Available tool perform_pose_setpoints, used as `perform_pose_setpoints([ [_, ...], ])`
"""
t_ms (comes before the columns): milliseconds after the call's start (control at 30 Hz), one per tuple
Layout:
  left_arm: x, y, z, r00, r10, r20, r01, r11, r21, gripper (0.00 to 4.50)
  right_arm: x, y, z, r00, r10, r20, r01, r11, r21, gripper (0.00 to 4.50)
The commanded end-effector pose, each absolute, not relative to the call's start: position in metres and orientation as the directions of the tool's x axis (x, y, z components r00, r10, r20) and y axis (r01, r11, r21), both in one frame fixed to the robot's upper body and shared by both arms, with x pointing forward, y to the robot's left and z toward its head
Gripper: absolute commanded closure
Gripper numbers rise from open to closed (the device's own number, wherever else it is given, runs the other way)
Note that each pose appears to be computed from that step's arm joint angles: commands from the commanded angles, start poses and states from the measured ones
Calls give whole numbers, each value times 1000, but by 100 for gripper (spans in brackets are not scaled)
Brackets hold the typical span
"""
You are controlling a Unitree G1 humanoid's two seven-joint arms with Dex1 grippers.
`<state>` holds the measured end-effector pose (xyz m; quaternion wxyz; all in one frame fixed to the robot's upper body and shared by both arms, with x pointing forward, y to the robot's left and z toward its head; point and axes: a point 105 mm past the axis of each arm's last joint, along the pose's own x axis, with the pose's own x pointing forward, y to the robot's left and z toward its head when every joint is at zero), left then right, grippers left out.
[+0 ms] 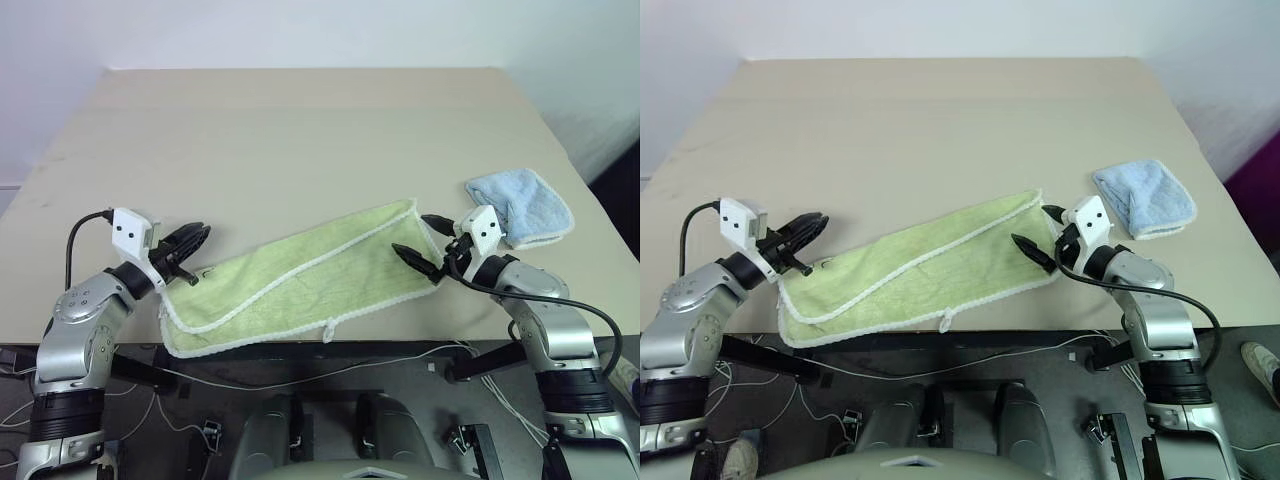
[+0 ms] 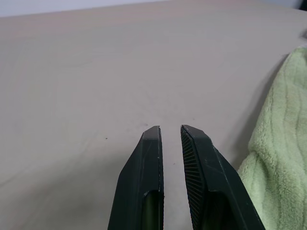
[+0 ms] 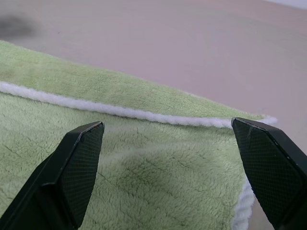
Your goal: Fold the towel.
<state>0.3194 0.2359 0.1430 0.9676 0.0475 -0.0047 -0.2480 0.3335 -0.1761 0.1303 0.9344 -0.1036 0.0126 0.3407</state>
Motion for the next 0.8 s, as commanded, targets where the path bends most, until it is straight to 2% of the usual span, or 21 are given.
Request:
perform_pose_setpoints([
  [33, 315, 233, 156, 874, -486, 23, 480, 868, 124, 382, 332, -168, 143, 751, 659, -47, -653, 729, -204, 3],
  [800, 320, 245, 163, 870, -493, -12, 486, 853, 191, 382, 338, -157, 142, 754, 657, -11, -644, 736, -207, 3],
])
